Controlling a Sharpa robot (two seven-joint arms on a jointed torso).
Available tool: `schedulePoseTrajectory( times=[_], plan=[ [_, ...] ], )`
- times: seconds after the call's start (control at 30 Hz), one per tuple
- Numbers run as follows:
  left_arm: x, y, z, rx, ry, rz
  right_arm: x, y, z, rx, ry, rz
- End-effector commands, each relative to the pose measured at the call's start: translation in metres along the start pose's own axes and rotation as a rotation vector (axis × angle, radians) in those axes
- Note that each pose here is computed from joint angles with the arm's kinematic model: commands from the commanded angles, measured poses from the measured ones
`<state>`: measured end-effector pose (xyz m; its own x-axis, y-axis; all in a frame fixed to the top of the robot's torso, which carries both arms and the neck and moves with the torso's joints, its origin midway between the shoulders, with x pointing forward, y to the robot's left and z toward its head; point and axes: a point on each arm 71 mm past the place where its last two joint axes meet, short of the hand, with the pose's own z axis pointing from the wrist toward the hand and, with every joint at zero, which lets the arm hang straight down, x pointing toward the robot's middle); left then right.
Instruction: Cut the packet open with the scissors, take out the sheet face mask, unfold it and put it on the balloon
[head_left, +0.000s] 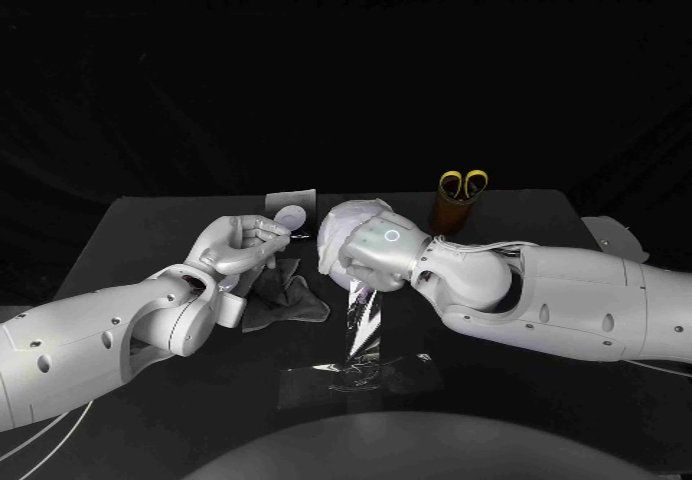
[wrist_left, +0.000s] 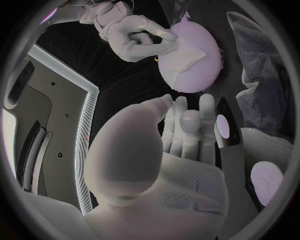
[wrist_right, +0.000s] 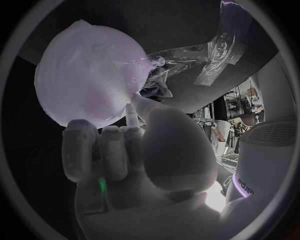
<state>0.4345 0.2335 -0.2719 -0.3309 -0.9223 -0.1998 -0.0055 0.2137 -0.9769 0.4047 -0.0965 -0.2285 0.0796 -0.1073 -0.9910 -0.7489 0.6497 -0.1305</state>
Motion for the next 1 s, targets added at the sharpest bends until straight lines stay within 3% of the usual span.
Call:
schedulePoseTrajectory(
  times=[0.03,0.37,0.77,1.0],
  plan=[
    [0.0014,-0.0018,0.0004,0.005,0.007,-0.008,0.004,-0.002,0.0,0.014,0.036,-0.033],
    [0.001,-0.0017,0.0,0.001,0.004,-0.006,0.001,-0.001,0.0,0.008,0.004,-0.041],
    [0.001,-0.0019,-0.0003,0.0,0.002,-0.006,-0.01,0.008,-0.005,-0.039,-0.104,-0.007],
    [0.0015,-0.002,-0.0004,0.0,0.003,-0.007,-0.013,0.011,-0.011,-0.045,-0.115,0.011]
  ],
)
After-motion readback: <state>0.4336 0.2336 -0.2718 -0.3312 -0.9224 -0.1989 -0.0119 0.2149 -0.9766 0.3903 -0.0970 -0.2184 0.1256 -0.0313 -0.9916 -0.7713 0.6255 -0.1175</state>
